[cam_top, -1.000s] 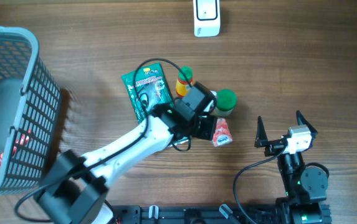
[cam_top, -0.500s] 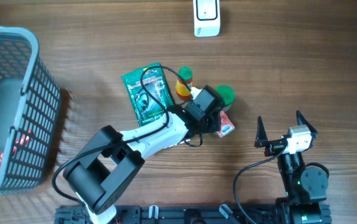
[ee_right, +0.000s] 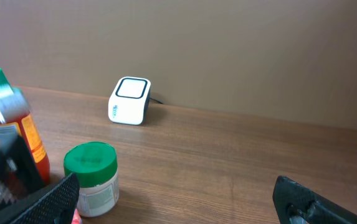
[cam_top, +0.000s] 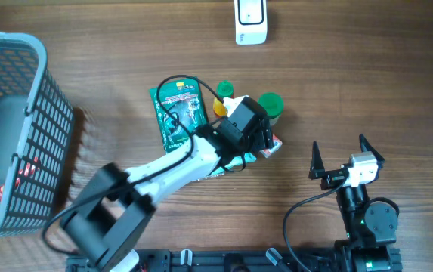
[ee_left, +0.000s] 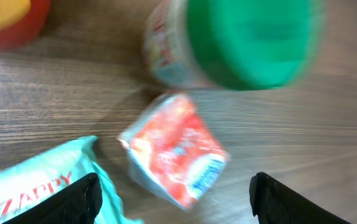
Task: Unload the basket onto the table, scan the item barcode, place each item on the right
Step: 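Carry the tissue pack out and set it right of the wipes pack, then return the left gripper into the basket and grasp the red Nescafe stick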
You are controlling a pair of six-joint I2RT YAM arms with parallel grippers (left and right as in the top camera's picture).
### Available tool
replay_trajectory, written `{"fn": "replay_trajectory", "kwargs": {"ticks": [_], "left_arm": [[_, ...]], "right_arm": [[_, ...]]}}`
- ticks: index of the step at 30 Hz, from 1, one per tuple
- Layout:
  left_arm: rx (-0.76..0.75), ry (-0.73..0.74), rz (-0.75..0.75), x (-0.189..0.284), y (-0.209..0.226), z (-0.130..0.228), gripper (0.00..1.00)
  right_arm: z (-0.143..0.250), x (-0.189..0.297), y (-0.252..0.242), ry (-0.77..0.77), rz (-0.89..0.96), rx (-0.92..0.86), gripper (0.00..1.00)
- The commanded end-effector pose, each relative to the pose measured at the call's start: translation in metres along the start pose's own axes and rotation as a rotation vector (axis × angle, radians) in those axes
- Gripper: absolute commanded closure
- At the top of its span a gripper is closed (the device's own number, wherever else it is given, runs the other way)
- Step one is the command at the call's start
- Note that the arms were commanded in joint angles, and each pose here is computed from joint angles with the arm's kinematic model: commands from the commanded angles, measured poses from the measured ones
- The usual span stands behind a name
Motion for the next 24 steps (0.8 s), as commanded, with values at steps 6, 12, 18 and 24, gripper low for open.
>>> {"fn": "replay_trajectory", "kwargs": {"ticks": [6,12,18,24], "left_arm": [[-0.172,-0.216,0.032,0.109,-0.018,-0.034,0.21],[-0.178,-0.346,-0.329,0.177,0.041,-0.040,0.02],[0.086,-0.788,-0.437,0.339,0.080,-0.114,0.00],[0.399,-1.062,-0.653,0.455,0.159,-0.132,0.00]], "right_arm": [[0.000,0.000,0.003,-0.003,-0.017,0.009,0.01],[0.001,0.000,0.002,0.005,-0.015,0.009,0.00],[0.001,0.000,0.002,0.005,-0.016,0.009,0.00],[0.001,0.000,0.002,0.005,-0.016,0.009,0.00]]}}
Point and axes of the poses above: each gripper's point midway between its finger pads, its own x axis back along the fingers, its own y axis along the line the jaws close on, z = x × y, the point moved 3 cm from there along x, back along the fingers, and after that the axes turned 14 degrees about -x, right-handed, at the moved point
